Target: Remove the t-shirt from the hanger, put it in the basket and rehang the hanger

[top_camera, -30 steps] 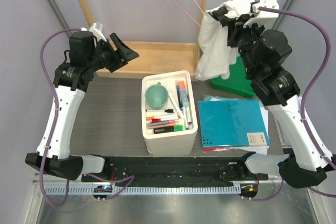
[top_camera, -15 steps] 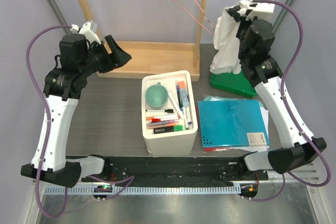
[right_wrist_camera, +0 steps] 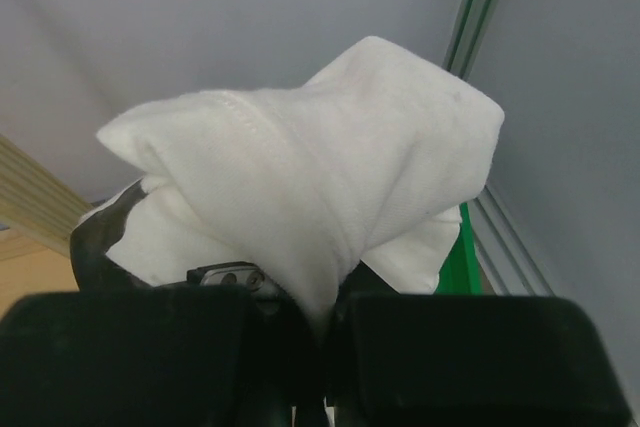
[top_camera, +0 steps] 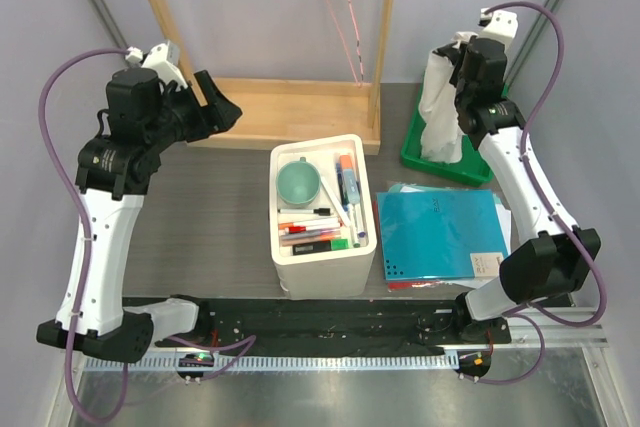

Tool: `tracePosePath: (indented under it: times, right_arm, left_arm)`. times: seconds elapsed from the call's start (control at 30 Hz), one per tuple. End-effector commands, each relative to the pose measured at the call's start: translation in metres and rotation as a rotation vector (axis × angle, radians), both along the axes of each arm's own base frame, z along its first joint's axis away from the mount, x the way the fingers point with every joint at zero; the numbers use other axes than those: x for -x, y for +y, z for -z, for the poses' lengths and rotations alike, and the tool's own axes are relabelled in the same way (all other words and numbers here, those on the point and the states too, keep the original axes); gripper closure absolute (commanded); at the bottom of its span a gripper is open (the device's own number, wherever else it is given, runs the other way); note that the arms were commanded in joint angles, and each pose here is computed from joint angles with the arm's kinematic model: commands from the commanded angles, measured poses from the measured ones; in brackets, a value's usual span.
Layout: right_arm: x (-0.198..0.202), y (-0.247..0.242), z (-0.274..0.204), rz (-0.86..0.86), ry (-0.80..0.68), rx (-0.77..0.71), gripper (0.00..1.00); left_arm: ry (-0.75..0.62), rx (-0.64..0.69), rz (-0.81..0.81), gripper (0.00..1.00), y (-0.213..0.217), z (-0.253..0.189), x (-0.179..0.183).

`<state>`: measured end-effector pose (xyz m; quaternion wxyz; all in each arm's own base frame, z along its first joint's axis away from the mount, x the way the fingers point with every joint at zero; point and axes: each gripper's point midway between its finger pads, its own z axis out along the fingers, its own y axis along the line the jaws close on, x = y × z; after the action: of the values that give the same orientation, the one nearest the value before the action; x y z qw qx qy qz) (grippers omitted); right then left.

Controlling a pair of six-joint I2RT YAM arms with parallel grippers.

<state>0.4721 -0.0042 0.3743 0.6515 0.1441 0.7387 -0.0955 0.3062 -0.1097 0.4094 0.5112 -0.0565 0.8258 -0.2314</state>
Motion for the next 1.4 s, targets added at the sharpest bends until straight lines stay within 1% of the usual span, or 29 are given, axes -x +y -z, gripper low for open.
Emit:
tracePosePath:
  times: [0.0, 0.13, 0.27, 0.3, 0.33, 0.4, 0.63, 0.67, 0.73, 0.77, 0.8, 0.83, 0.87, 0.9, 0.93, 0.97, 1.0, 1.03, 1.07, 1.1, 1.2, 1.27, 1.37]
  right_arm:
    - [0.019, -0.007, -0.039, 0.020, -0.128, -0.055, 0.99]
    - [0.014, -0.021, -0.024, 0.063, -0.100, -0.072, 0.99]
    - [0.001, -0.035, -0.009, 0.097, -0.080, -0.132, 0.99]
    - [-0.004, -0.038, 0.006, 0.110, -0.042, -0.150, 0.99]
    - [-0.007, -0.040, 0.003, 0.113, -0.044, -0.168, 0.99]
    - [-0.011, -0.049, 0.016, 0.139, -0.006, -0.196, 0.99]
    - [-0.055, -0.045, 0.049, 0.122, 0.081, -0.231, 0.99]
    - [-0.064, -0.045, 0.065, 0.128, 0.109, -0.239, 0.99]
    - [-0.073, -0.068, 0.074, 0.160, 0.104, -0.298, 0.99]
    - [-0.086, -0.063, 0.095, 0.128, 0.133, -0.367, 0.99]
    - [-0.090, -0.064, 0.107, 0.127, 0.161, -0.406, 0.99]
    - [-0.097, -0.070, 0.098, 0.129, 0.145, -0.435, 0.99]
    - [-0.110, -0.072, 0.133, 0.153, 0.212, -0.470, 0.99]
    - [-0.105, -0.071, 0.151, 0.174, 0.290, -0.490, 0.99]
    - [-0.115, -0.074, 0.141, 0.176, 0.274, -0.503, 0.99]
    - [-0.119, -0.075, 0.149, 0.186, 0.297, -0.529, 0.99]
    - [-0.117, -0.076, 0.194, 0.222, 0.420, -0.545, 0.99]
    - [-0.122, -0.080, 0.183, 0.232, 0.400, -0.554, 0.99]
    - [-0.122, -0.088, 0.193, 0.257, 0.425, -0.567, 0.99]
    - [-0.118, -0.088, 0.219, 0.285, 0.497, -0.609, 0.99]
    - [-0.101, -0.098, 0.257, 0.333, 0.609, -0.678, 0.99]
    - [-0.092, -0.099, 0.272, 0.338, 0.654, -0.662, 0.99]
    - [-0.092, -0.101, 0.280, 0.323, 0.671, -0.643, 0.99]
  left_arm:
    - [-0.008, -0.014, 0.017, 0.26, -0.003, -0.001, -0.004]
    - [0.005, -0.002, 0.033, 0.26, -0.007, 0.004, -0.007]
    - [0.004, -0.009, 0.039, 0.25, -0.007, 0.006, -0.004]
    - [0.001, -0.012, 0.037, 0.25, -0.005, 0.006, -0.001]
    - [-0.001, -0.025, 0.031, 0.25, -0.003, 0.006, -0.001]
    - [-0.004, -0.039, 0.024, 0.23, 0.000, 0.006, 0.001]
    - [-0.032, -0.081, 0.018, 0.21, 0.006, 0.002, 0.006]
    - [-0.034, -0.087, 0.021, 0.20, 0.006, 0.002, 0.007]
    - [-0.036, -0.093, 0.015, 0.20, 0.008, 0.002, 0.008]
    - [-0.038, -0.096, 0.013, 0.19, 0.009, 0.002, 0.010]
    - [-0.038, -0.102, 0.007, 0.19, 0.010, 0.002, 0.010]
    - [-0.038, -0.105, 0.005, 0.18, 0.011, 0.002, 0.011]
    - [-0.039, -0.108, 0.003, 0.18, 0.012, 0.002, 0.011]
    - [-0.043, -0.111, -0.001, 0.18, 0.013, 0.000, 0.012]
    - [-0.040, -0.114, -0.004, 0.17, 0.014, 0.001, 0.011]
    - [-0.045, -0.115, -0.007, 0.18, 0.014, -0.001, 0.011]
    - [-0.041, -0.116, -0.010, 0.17, 0.015, 0.000, 0.012]
    - [-0.039, -0.118, -0.013, 0.17, 0.015, 0.001, 0.011]
    - [-0.036, -0.119, -0.013, 0.17, 0.015, 0.002, 0.010]
    - [-0.037, -0.114, -0.011, 0.17, 0.014, 0.001, 0.011]
    - [-0.034, -0.115, -0.008, 0.16, 0.013, 0.002, 0.010]
    - [-0.035, -0.114, -0.007, 0.16, 0.013, 0.001, 0.007]
    - [-0.027, -0.099, 0.004, 0.16, 0.008, 0.003, 0.002]
